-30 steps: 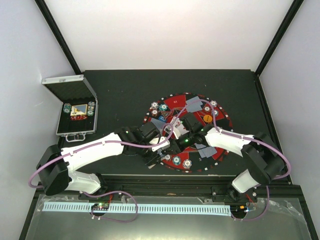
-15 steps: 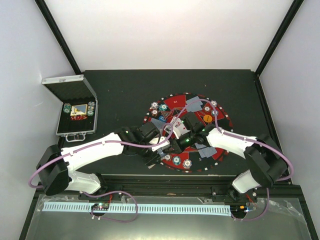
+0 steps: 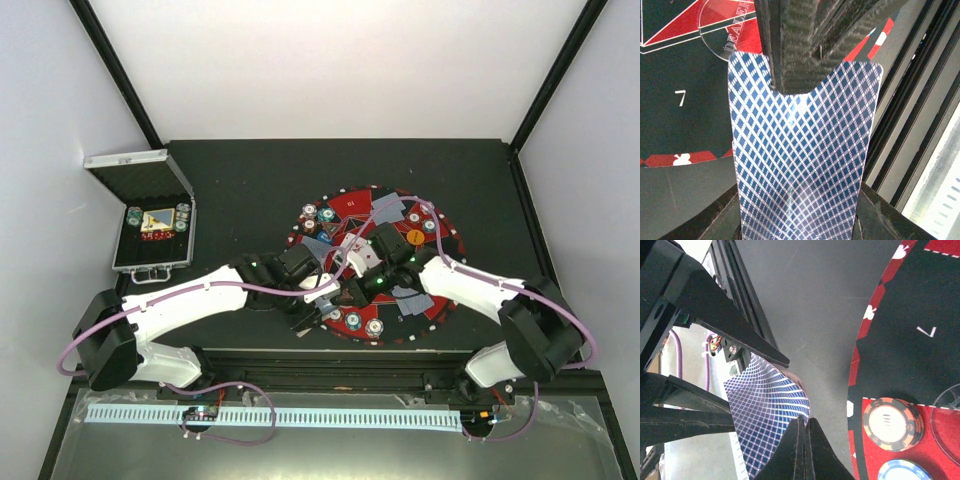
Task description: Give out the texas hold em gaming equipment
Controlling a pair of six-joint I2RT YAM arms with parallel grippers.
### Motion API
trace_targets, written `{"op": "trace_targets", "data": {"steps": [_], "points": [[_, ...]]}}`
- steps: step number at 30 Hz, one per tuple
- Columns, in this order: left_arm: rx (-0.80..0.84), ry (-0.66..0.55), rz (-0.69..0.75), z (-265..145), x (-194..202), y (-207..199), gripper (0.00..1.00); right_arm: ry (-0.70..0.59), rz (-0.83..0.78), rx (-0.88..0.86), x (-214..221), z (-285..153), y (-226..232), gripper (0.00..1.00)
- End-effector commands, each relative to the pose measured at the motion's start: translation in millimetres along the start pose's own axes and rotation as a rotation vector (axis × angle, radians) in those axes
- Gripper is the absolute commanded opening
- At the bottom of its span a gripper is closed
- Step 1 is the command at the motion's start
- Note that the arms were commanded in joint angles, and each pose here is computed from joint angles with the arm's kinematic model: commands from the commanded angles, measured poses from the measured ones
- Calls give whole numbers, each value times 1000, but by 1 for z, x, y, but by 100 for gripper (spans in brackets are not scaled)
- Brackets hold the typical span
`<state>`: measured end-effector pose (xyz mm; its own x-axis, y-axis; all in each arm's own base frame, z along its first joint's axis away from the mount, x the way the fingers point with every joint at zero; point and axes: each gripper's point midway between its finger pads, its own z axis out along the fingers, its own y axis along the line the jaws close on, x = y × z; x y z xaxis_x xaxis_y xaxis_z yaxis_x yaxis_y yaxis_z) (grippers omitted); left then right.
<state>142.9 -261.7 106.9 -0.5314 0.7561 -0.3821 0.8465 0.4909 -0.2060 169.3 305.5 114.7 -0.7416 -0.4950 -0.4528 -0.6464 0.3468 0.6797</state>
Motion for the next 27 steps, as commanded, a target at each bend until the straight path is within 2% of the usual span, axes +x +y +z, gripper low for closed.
{"op": "trace_targets", "data": {"steps": [1, 20, 27], "points": [[4, -24, 19, -4, -8, -3, 50, 2, -9, 87, 0, -10, -12, 1], [-10, -21, 17, -4, -8, 0, 50, -81, -31, 298, -15, -60, -16, 1], [-13, -23, 16, -4, -8, 0, 50, -135, 55, 534, -18, -96, -42, 1]]}}
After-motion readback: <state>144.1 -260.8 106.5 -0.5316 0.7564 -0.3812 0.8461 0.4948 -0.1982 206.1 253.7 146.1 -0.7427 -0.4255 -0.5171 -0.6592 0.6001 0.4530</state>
